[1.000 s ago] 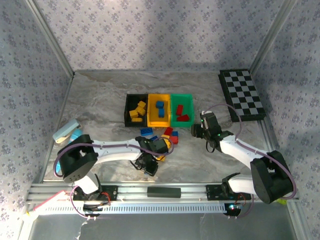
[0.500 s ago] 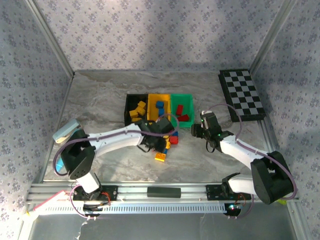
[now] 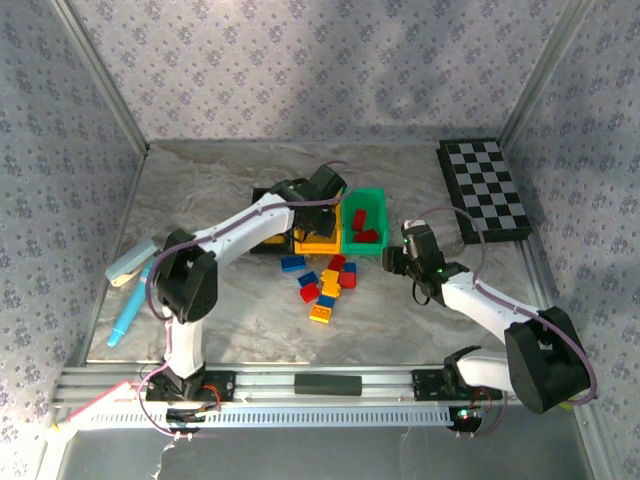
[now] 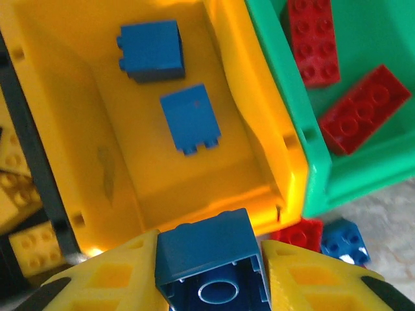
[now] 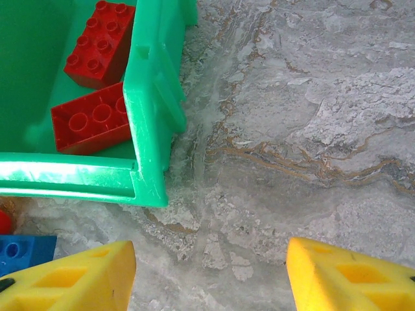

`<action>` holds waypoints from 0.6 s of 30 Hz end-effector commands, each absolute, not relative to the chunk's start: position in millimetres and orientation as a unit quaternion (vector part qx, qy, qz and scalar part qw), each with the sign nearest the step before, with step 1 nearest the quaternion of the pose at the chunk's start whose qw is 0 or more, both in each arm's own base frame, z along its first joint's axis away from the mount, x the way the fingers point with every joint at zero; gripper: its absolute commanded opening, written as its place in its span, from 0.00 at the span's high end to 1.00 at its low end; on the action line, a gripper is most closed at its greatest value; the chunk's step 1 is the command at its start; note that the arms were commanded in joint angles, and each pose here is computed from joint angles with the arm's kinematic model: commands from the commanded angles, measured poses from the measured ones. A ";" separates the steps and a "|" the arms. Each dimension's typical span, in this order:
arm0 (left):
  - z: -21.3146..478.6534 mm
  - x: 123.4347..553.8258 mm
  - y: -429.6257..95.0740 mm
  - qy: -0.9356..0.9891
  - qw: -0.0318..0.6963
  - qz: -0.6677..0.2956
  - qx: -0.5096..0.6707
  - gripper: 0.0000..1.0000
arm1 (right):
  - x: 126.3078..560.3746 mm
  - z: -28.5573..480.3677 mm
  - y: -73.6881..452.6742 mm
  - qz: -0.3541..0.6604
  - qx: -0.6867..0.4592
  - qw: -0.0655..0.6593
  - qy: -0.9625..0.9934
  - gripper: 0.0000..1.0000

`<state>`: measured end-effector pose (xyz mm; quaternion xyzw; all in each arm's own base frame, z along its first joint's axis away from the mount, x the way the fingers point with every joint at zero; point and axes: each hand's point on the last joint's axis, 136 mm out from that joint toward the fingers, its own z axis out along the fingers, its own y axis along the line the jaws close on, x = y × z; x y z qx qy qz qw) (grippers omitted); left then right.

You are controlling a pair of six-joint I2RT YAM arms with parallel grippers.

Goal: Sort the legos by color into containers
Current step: Place the lego in the container.

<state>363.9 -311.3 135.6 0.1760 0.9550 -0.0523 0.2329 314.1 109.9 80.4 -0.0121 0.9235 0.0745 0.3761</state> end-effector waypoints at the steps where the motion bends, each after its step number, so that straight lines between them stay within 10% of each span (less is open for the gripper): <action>1: 132.0 371.9 -316.9 0.953 0.221 -0.042 0.202 0.63 | 316.8 84.0 110.4 0.073 -0.005 0.379 0.922 0.35; 11: 138.0 376.8 -314.6 0.951 0.222 -0.024 0.212 0.31 | 317.3 85.4 112.0 0.076 -0.006 0.381 0.921 0.35; 18: 159.3 354.2 -295.3 0.946 0.265 -0.066 0.172 0.27 | 316.6 85.9 115.0 0.081 -0.008 0.381 0.921 0.35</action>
